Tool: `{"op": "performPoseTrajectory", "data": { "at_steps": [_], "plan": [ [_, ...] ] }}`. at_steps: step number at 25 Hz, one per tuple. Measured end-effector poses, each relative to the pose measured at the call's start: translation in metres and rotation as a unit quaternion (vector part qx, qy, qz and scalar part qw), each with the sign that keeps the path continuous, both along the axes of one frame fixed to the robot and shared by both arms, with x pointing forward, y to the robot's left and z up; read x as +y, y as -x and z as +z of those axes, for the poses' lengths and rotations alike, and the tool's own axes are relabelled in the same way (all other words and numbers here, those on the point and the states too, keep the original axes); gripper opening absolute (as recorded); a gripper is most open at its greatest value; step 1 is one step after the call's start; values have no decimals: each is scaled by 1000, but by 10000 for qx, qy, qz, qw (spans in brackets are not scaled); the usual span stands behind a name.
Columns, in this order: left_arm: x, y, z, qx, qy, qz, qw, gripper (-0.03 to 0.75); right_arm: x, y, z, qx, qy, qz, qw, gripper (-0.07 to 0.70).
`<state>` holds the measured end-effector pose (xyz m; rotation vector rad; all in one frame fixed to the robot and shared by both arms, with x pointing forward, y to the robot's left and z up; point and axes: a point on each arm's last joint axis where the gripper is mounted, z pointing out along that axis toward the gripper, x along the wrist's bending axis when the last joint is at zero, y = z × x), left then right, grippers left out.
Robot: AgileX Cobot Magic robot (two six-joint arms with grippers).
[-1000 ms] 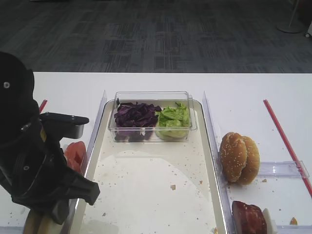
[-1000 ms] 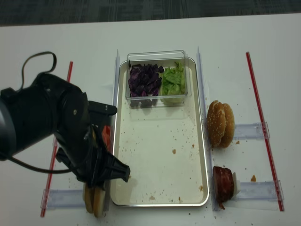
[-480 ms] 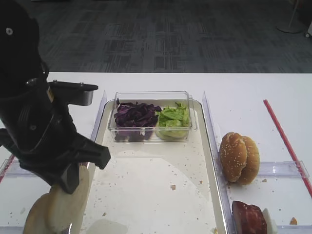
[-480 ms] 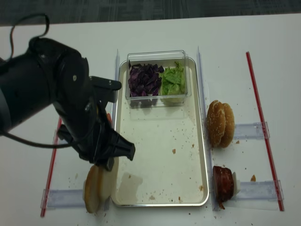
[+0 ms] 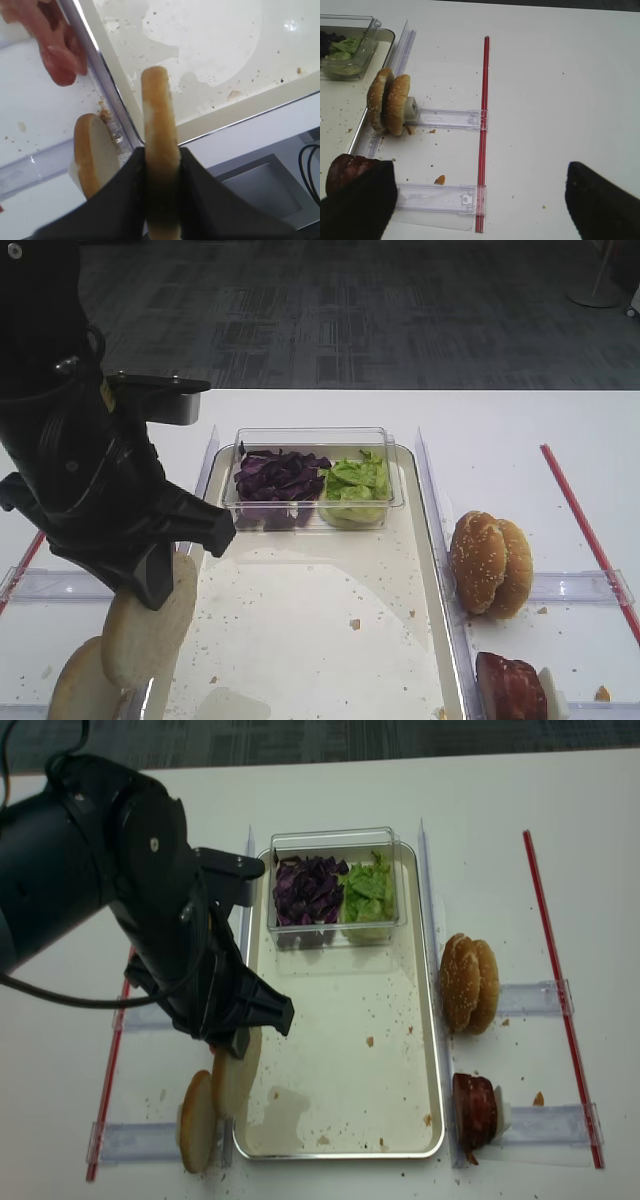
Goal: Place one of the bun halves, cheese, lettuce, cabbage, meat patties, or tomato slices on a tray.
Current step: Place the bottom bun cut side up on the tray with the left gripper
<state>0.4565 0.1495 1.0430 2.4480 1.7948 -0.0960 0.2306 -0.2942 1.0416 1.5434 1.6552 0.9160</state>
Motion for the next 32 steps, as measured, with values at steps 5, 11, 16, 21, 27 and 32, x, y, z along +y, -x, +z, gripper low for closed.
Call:
{"op": "performPoseTrajectory", "data": {
  "at_steps": [5, 11, 16, 21, 27, 32],
  "plan": [
    [-5, -2, 1, -178, 261, -352, 9989, 115, 0, 0, 0, 0, 0, 0, 10000, 692],
    [-23, -3, 1, -244, 1150, -1026, 9877, 114, 0, 0, 0, 0, 0, 0, 10000, 692],
    [-29, -11, -13, 114, 1476, -1183, 9819, 114, 0, 0, 0, 0, 0, 0, 10000, 692],
    [-29, -25, -29, 468, 1985, -1273, 9707, 114, 0, 0, 0, 0, 0, 0, 10000, 692],
    [-22, -42, -42, 888, 2900, -1144, 9460, 114, 0, 0, 0, 0, 0, 0, 10000, 692],
    [-15, -59, -57, 911, 3283, -979, 9351, 114, 0, 0, 0, 0, 0, 0, 10000, 692]
  ]
}}
